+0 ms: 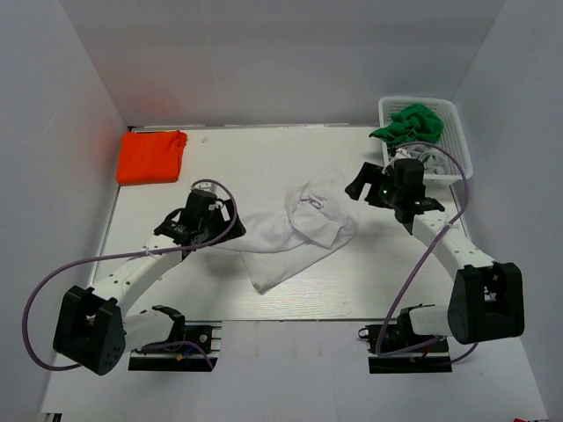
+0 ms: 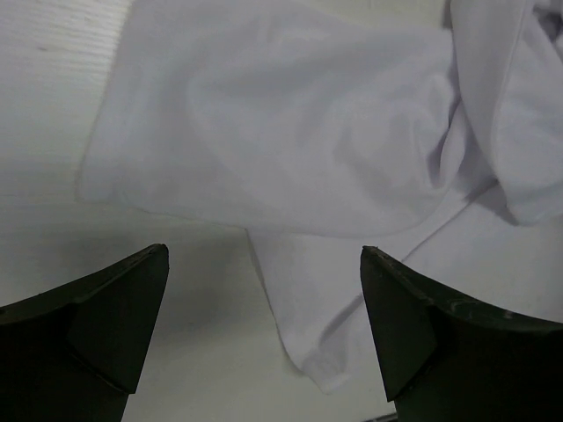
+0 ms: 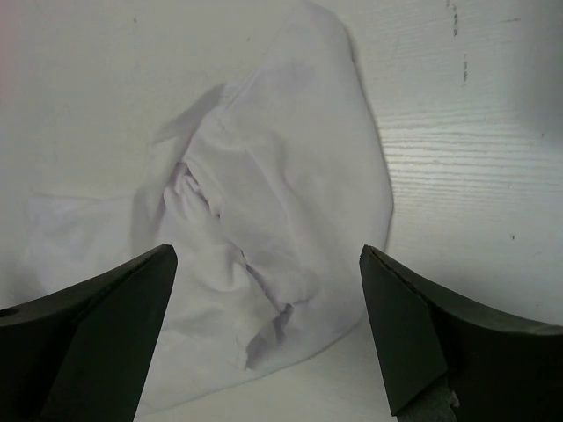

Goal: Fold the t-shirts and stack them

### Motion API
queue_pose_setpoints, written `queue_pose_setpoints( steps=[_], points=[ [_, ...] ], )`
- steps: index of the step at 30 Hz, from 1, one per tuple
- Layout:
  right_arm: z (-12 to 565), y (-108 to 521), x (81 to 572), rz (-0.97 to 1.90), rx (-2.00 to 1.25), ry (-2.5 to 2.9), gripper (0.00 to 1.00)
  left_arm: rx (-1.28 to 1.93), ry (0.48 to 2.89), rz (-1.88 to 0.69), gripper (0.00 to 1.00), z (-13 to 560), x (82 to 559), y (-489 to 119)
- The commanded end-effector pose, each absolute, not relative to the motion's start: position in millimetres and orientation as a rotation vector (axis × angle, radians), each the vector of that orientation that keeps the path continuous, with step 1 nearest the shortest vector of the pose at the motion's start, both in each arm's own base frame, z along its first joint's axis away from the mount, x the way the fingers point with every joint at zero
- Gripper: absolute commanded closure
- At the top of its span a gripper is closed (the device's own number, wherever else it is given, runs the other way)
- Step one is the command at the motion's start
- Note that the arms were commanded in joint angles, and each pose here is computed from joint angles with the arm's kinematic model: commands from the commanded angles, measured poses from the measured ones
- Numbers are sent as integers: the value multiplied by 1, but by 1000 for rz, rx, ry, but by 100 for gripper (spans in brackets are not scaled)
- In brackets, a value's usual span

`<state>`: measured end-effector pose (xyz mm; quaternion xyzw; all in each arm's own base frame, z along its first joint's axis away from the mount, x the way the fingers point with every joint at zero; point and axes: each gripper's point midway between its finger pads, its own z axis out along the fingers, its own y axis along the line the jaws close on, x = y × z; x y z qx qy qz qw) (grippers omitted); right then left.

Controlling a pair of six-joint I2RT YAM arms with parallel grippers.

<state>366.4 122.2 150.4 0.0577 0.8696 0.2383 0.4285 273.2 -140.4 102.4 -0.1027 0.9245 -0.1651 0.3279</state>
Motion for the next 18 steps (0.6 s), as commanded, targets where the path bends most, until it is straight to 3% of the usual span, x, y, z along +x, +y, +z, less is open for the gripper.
queue_pose_setpoints(
  steps=[1, 10, 18],
  points=[
    [143, 131, 357, 481, -36, 2219, 10, -137, 2501, -625, 0, 95, 247, -172],
    [90, 176, 283, 422, -374, 2434, 10, 224, 2668, -877, 1, 77, 167, -222],
    [64, 196, 269, 512, -301, 2481, 10, 322, 2816, -761, 25, 40, 138, -228]
  ],
)
